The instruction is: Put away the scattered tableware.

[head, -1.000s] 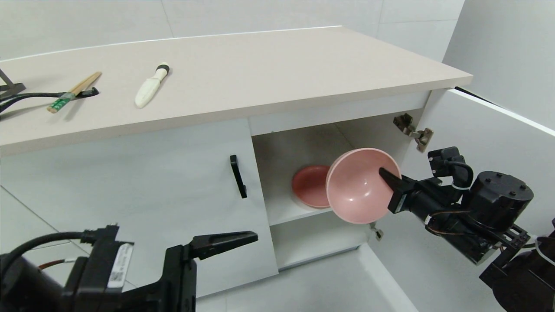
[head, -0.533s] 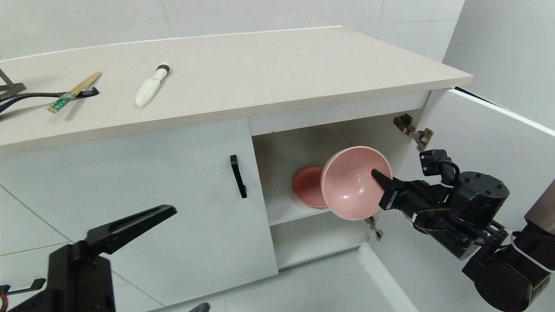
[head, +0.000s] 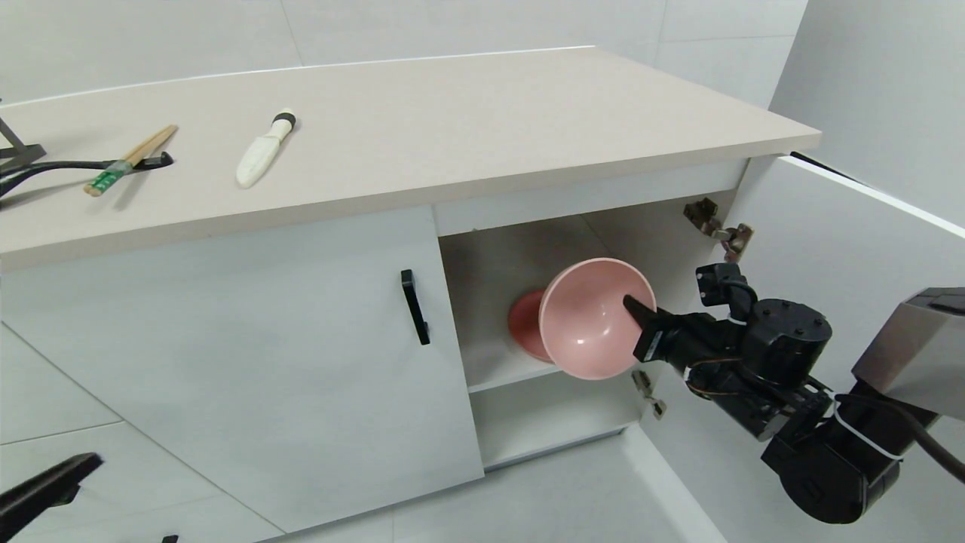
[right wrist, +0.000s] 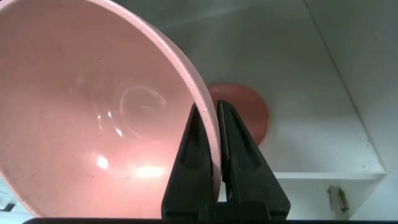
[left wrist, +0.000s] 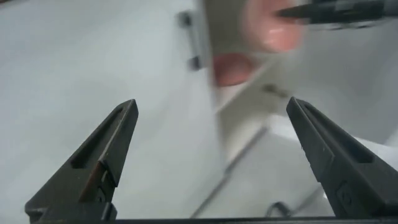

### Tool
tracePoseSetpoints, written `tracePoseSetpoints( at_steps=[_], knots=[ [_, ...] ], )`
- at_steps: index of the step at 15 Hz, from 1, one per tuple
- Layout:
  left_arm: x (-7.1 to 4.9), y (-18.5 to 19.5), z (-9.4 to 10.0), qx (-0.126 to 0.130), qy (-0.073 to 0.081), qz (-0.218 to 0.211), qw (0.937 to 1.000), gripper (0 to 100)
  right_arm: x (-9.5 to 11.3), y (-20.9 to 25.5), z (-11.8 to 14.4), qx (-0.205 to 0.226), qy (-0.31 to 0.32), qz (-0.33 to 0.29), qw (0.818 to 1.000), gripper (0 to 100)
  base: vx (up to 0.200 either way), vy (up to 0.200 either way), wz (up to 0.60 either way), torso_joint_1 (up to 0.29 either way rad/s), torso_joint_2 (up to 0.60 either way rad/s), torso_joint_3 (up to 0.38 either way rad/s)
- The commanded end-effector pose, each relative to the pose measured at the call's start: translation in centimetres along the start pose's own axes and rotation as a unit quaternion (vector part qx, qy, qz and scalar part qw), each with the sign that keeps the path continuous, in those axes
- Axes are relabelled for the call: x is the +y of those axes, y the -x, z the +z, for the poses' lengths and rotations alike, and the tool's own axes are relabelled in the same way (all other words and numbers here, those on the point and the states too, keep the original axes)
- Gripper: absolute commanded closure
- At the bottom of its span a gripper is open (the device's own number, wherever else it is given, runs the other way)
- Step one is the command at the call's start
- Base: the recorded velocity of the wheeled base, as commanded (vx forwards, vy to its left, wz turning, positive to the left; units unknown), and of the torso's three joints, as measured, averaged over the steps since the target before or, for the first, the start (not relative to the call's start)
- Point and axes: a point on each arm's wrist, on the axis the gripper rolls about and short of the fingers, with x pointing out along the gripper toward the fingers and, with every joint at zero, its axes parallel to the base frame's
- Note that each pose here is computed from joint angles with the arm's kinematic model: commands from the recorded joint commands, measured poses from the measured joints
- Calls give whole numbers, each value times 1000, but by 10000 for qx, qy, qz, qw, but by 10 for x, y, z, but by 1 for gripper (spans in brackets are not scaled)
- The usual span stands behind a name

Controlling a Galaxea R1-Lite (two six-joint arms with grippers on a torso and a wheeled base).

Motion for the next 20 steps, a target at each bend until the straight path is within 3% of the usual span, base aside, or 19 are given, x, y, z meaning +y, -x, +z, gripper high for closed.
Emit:
tracePoseSetpoints(
  at_steps=[1, 5, 7, 10, 12, 16, 17, 20],
  knots=[
    [-1, 27, -2, -345, -100, 1160, 9926, 0, -1, -2, -8, 92, 5, -6, 10000, 100, 0, 0, 0, 0, 0, 0],
    [-7, 40, -16, -159, 415, 2113, 9764, 0, -2, -4, -12, 143, 6, -25, 9999, 100, 0, 0, 0, 0, 0, 0],
    [-10, 43, -21, -70, 456, 2264, 9729, 0, -3, -5, -17, 212, 7, -32, 9998, 100, 0, 0, 0, 0, 0, 0],
    [-14, 47, -35, 340, 694, 2335, 9693, 0, -3, -9, -18, 172, 7, -39, 9998, 100, 0, 0, 0, 0, 0, 0],
    [-20, 52, -49, 781, 801, 2487, 9621, 0, -2, -8, -15, 133, 14, -38, 9999, 100, 0, 0, 0, 0, 0, 0],
    [-21, 53, -52, 969, 848, 2427, 9615, 0, -1, -9, -13, 102, 35, 0, 9999, 100, 0, 0, 0, 0, 0, 0],
    [-21, 53, -55, 1105, 886, 2222, 9647, 0, -1, -9, -13, 102, 35, 0, 9999, 100, 0, 0, 0, 0, 0, 0],
    [-20, 52, -55, 1122, 929, 1799, 9728, 0, 0, -9, -14, 107, 33, 23, 9999, 100, 0, 0, 0, 0, 0, 0]
  ],
)
